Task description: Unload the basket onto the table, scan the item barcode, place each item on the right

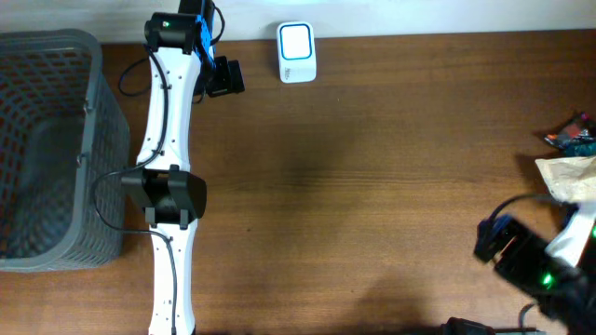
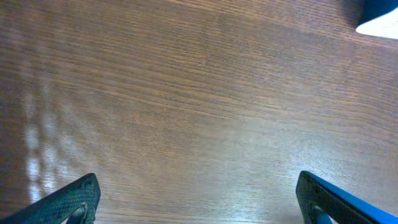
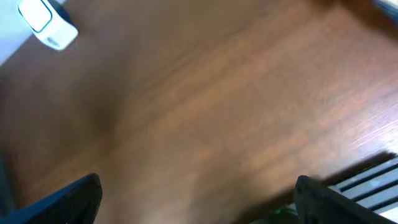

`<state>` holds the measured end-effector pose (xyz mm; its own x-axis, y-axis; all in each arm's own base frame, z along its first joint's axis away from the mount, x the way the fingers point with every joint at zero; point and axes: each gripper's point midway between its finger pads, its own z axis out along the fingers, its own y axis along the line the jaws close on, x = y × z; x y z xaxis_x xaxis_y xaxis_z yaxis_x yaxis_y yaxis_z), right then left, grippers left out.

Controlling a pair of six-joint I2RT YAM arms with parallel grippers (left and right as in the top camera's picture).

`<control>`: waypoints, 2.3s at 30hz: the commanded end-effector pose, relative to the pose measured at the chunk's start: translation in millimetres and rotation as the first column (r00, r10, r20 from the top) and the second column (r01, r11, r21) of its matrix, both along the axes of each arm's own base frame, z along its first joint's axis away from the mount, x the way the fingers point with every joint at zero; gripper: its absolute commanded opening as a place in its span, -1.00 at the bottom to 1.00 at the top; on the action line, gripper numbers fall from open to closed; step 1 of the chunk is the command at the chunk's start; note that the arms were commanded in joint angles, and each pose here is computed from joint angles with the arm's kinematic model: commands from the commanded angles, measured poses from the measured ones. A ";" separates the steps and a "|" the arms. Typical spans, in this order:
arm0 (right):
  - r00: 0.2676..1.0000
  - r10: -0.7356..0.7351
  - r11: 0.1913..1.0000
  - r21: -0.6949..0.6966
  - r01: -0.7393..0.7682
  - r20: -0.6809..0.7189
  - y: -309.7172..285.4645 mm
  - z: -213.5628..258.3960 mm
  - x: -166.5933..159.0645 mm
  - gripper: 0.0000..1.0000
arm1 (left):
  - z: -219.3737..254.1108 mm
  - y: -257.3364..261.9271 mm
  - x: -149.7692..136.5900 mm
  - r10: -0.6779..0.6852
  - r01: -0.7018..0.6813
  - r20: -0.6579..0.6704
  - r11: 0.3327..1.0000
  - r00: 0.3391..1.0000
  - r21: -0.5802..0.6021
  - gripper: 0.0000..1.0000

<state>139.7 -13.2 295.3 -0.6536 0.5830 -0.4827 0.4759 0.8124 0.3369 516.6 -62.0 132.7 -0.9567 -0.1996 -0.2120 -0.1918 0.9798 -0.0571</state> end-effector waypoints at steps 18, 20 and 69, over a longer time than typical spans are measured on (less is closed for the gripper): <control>0.673 0.529 0.848 -0.347 -0.401 0.516 61.1 -78.3 46.6 0.97 | 2.8 2.8 0.9 0.004 -0.005 0.009 1.000 1.000 0.009 0.98; 0.631 0.530 0.847 -0.378 -0.373 0.566 60.8 -89.8 59.9 0.97 | 2.8 2.8 0.9 0.004 -0.005 0.009 1.000 1.000 0.009 0.98; 0.586 0.494 0.839 -0.528 -0.130 0.642 29.0 -136.7 105.7 0.97 | 24.1 -1.3 -9.8 -0.010 0.010 0.023 0.999 1.000 0.038 0.98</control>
<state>245.2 16.5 162.0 -0.0692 0.0567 -0.9960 -0.1023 0.9927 0.0636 506.7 -58.6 130.8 -0.9640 -0.1979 -0.1775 -0.1956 0.9802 -0.0305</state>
